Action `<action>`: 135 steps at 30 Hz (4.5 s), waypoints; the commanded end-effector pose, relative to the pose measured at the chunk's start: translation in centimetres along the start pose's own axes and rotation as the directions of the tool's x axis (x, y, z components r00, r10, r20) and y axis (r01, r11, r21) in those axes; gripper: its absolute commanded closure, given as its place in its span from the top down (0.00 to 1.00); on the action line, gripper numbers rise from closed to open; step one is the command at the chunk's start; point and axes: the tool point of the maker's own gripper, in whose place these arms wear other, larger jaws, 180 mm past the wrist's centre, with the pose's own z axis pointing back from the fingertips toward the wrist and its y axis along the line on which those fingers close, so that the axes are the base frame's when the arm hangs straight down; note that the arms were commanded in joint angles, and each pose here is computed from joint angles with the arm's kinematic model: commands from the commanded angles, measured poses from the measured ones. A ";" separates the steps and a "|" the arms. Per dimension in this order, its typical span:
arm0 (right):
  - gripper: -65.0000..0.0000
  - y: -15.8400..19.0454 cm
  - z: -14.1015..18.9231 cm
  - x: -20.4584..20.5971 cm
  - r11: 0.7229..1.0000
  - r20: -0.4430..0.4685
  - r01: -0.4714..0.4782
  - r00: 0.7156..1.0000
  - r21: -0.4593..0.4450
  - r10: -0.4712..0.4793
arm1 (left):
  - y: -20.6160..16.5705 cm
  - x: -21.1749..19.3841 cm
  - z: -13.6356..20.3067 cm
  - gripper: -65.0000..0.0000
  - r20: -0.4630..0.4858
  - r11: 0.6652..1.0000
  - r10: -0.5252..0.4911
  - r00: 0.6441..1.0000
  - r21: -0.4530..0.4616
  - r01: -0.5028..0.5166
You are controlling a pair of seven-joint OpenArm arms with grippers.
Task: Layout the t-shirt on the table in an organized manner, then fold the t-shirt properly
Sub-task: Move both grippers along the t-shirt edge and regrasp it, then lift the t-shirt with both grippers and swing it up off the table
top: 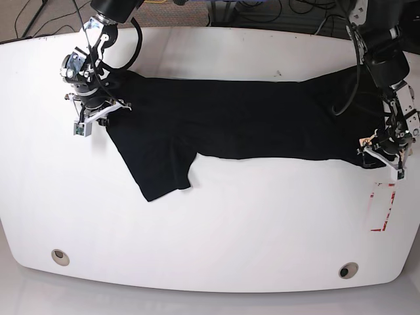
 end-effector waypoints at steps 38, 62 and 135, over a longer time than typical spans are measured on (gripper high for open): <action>0.00 2.2 3.3 9.4 0.990 0.245 -0.140 0.959 -0.014 0.139 | -5.0 10.2 10.4 0.00 0.280 0.935 -0.352 0.893 0.066 0.348; 0.00 -2.3 4.9 23.5 0.960 0.365 -0.235 0.889 -0.153 0.276 | -6.7 21.2 19.4 0.00 0.417 0.892 -0.450 0.790 0.251 0.376; 0.00 -5.8 12.2 35.2 0.921 0.446 -0.279 0.812 -0.271 0.377 | -2.2 28.2 27.4 0.01 0.579 0.890 -0.428 0.694 0.402 0.214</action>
